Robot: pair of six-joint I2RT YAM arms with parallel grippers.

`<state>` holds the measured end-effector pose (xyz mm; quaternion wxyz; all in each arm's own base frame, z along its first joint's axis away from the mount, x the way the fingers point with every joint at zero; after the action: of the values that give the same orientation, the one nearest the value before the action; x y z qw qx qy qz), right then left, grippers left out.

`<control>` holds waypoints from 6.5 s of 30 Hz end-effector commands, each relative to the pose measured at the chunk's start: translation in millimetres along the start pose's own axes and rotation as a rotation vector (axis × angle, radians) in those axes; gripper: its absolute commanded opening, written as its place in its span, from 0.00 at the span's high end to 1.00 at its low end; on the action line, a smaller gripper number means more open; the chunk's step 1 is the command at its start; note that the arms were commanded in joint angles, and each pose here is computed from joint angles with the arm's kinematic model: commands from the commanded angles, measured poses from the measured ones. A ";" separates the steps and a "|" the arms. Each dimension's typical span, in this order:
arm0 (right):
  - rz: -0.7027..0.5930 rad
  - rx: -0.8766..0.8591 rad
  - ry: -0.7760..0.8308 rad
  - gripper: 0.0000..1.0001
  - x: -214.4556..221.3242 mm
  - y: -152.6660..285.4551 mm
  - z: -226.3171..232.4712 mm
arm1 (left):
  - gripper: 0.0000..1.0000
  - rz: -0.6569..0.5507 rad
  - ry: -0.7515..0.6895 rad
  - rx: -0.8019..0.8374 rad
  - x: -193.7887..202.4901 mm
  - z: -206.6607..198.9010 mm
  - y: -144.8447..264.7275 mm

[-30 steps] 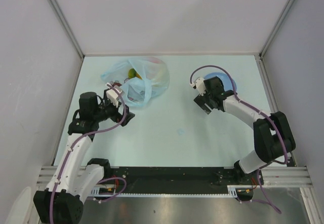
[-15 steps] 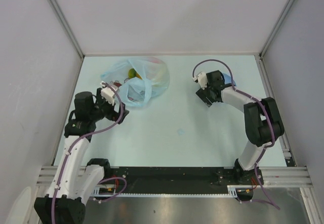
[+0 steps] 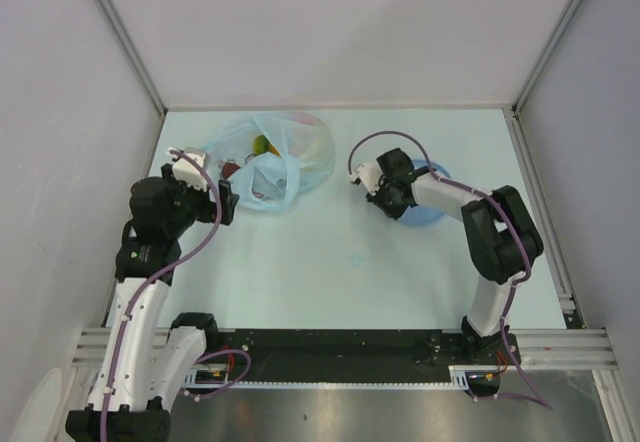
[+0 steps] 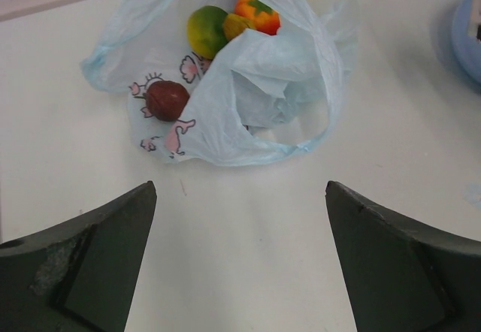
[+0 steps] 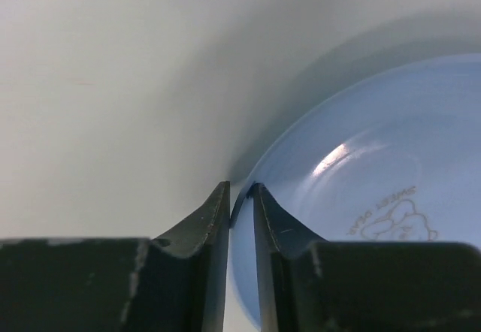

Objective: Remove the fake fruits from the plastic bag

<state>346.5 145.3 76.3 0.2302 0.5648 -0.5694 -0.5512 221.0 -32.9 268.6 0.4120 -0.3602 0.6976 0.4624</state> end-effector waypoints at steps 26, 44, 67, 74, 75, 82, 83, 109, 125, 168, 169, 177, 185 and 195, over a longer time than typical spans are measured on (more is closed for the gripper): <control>-0.188 -0.518 0.592 0.40 -95.8 80.4 219.2 | 0.00 -0.274 0.066 -0.348 -53.5 28.6 29.6; -0.466 -0.427 -0.323 0.00 -246.6 54.4 38.7 | 0.00 -0.106 0.151 -0.395 -71.8 41.1 13.2; -0.530 -0.521 -0.231 1.00 -227.3 96.4 -4.3 | 0.00 0.001 -0.096 -0.182 -97.8 58.8 -75.9; -0.478 -0.554 -0.201 1.00 -205.0 111.6 1.8 | 0.00 0.082 -0.197 -0.159 -96.5 68.4 -110.2; -0.461 -0.554 -0.194 1.00 -201.7 108.9 3.7 | 0.00 0.090 -0.196 -0.140 -94.1 68.1 -113.3; -0.397 -0.498 -0.061 1.00 -194.0 97.4 19.1 | 0.00 0.207 -0.243 0.039 -55.6 52.2 -121.0; -0.397 -0.513 -0.054 1.00 -191.8 98.2 20.2 | 0.00 0.233 -0.266 0.031 -44.6 51.3 -124.1; -0.389 -0.424 -0.114 1.00 -160.8 132.1 7.5 | 0.31 0.360 -0.227 -0.213 -33.6 72.0 -194.2; -0.375 0.057 -0.489 1.00 -86.7 138.4 -167.5 | 1.00 0.299 -0.119 0.250 -107.6 -9.1 -203.4; -0.341 0.499 -0.618 0.40 89.2 240.9 -62.5 | 0.88 0.394 -0.053 0.861 -19.7 -205.7 -162.5; -0.397 0.538 -0.567 0.34 76.7 262.5 -58.7 | 0.82 0.381 -0.047 0.861 -27.7 -207.8 -158.6; -0.664 0.448 -0.261 0.44 -24.8 287.5 -9.0 | 0.76 0.400 0.041 0.841 -34.1 -212.2 -153.8; -0.627 0.309 -0.004 0.69 -77.2 218.7 -8.2 | 0.90 0.352 0.109 0.847 -60.2 -221.0 -143.6; -0.424 0.307 -0.023 0.90 -82.2 121.5 -28.4 | 1.00 0.317 0.120 0.855 -74.7 -223.6 -132.8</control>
<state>310.0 188.9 236.9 0.0371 0.7101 -0.4647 -0.5276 321.4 -278.8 296.7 0.3680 -0.0483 0.9054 0.2063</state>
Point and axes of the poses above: each gripper's point midway between its finger pads, its own y axis back along the fingers, its own z axis along the line the jaws close on, x = y × z, the point moved 6 cm from there along y, back along the fingers, and after that the axes turned 15 degrees about y, right-handed, at the moved point
